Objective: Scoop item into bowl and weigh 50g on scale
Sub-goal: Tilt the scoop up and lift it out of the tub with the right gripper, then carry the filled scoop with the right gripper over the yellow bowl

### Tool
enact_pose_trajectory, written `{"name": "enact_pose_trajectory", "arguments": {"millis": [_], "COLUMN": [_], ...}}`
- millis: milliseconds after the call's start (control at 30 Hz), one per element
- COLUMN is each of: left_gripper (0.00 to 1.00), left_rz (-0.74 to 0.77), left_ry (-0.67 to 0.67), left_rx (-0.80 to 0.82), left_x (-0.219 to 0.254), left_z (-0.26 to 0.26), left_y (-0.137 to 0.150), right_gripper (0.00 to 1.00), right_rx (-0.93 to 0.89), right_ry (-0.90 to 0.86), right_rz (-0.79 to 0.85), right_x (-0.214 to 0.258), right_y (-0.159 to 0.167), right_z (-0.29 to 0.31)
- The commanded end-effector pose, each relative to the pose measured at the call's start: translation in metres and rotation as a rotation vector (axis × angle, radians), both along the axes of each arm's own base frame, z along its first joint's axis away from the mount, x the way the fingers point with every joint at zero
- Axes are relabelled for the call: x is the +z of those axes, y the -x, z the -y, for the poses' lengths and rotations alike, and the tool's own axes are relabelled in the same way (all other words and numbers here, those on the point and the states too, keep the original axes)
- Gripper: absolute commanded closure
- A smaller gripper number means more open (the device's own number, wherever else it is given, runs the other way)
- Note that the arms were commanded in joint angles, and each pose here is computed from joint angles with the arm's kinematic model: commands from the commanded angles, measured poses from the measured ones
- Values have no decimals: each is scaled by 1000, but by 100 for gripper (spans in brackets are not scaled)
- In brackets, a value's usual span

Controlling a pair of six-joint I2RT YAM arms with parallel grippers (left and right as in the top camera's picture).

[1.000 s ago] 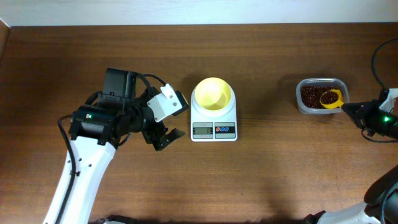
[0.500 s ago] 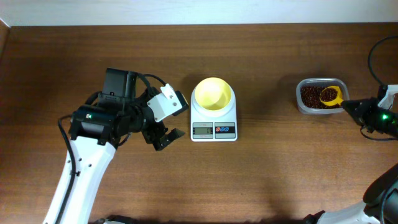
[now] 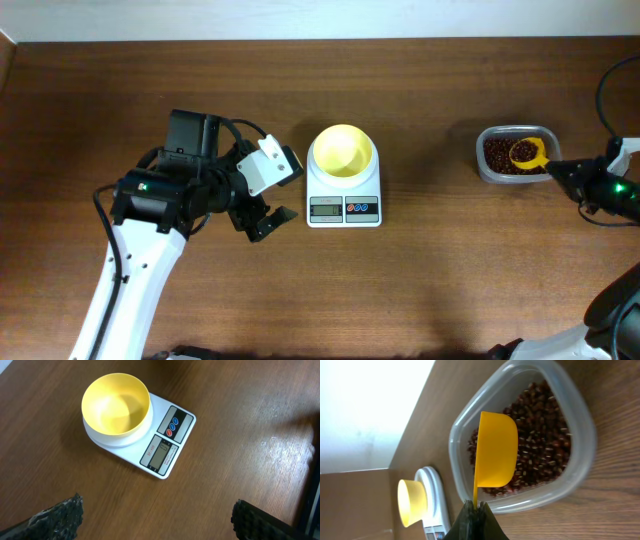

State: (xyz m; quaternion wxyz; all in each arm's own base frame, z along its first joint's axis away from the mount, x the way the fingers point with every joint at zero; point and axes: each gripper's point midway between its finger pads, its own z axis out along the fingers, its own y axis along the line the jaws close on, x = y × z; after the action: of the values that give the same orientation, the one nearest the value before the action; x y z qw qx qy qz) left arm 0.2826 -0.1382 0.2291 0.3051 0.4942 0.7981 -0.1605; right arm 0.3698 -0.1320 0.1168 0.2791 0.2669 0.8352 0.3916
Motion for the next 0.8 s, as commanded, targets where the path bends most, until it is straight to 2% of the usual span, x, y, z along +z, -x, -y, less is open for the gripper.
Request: {"name": "enact_pose_trajectory", "arguments": {"millis": [0, 367, 500, 767], "left_gripper": [1, 1, 1, 1], "left_rz": [-19, -19, -19, -19], "left_ry": [17, 18, 17, 17], "left_rx": [-1, -1, -1, -1], "left_x": [-2, -2, -2, -2], "left_z": [3, 3, 3, 3], "left_y": [2, 2, 2, 2], "right_gripper": [96, 96, 96, 96], "right_rx": [24, 76, 94, 296], "right_ry": [-38, -209, -226, -278], "right_rz": [69, 216, 224, 212], "right_x": [22, 57, 60, 66], "right_y": [-4, -1, -2, -17], "right_z": [-7, -18, -24, -102]}}
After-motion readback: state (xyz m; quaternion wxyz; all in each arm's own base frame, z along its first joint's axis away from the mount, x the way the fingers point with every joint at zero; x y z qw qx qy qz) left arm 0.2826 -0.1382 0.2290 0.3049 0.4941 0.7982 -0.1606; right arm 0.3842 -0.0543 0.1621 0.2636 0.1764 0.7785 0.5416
